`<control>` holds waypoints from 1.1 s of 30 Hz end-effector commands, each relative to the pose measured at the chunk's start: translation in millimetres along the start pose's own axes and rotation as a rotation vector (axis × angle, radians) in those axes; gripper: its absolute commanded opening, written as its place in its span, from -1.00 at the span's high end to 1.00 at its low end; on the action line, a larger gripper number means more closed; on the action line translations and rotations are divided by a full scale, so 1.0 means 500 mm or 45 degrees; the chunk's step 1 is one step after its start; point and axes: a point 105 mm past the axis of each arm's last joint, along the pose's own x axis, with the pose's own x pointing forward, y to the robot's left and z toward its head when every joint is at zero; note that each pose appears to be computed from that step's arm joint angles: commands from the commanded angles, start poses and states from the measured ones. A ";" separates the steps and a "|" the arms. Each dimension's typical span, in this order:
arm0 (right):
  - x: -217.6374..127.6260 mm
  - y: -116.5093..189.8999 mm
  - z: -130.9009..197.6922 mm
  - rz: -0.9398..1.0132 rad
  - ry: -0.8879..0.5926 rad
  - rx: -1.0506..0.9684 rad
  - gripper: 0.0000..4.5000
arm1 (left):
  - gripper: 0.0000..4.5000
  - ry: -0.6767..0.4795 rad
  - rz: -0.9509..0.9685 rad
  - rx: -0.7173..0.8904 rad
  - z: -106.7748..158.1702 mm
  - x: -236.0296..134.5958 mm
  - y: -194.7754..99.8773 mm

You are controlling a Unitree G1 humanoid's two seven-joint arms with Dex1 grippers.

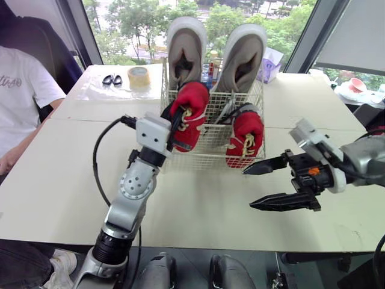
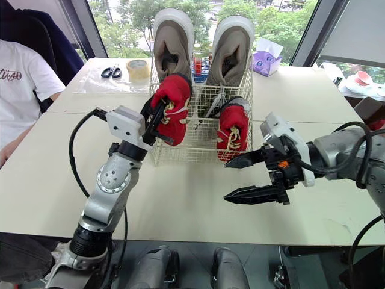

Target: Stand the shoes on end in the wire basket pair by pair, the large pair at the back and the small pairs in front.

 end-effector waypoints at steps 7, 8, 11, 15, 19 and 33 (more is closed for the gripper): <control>-0.010 0.005 0.002 -0.056 0.002 -0.009 -1.00 | 0.99 0.217 0.057 -0.153 -0.046 -0.019 -0.010; -0.009 0.003 0.000 -0.060 -0.001 -0.005 -1.00 | 0.99 0.240 0.057 -0.175 -0.045 -0.027 -0.011; -0.005 -0.002 -0.004 -0.067 -0.014 0.000 -1.00 | 0.99 0.300 0.091 -0.155 -0.052 -0.054 0.001; -0.001 -0.011 -0.002 -0.065 -0.025 -0.008 -1.00 | 0.99 0.320 0.138 -0.139 -0.059 -0.059 0.017; -0.003 -0.017 -0.003 -0.072 -0.021 -0.019 -1.00 | 0.99 0.316 0.124 -0.129 -0.050 -0.059 0.017; 0.009 -0.026 -0.039 -0.028 0.002 0.033 -1.00 | -0.86 0.403 -0.105 0.067 0.057 -0.084 0.085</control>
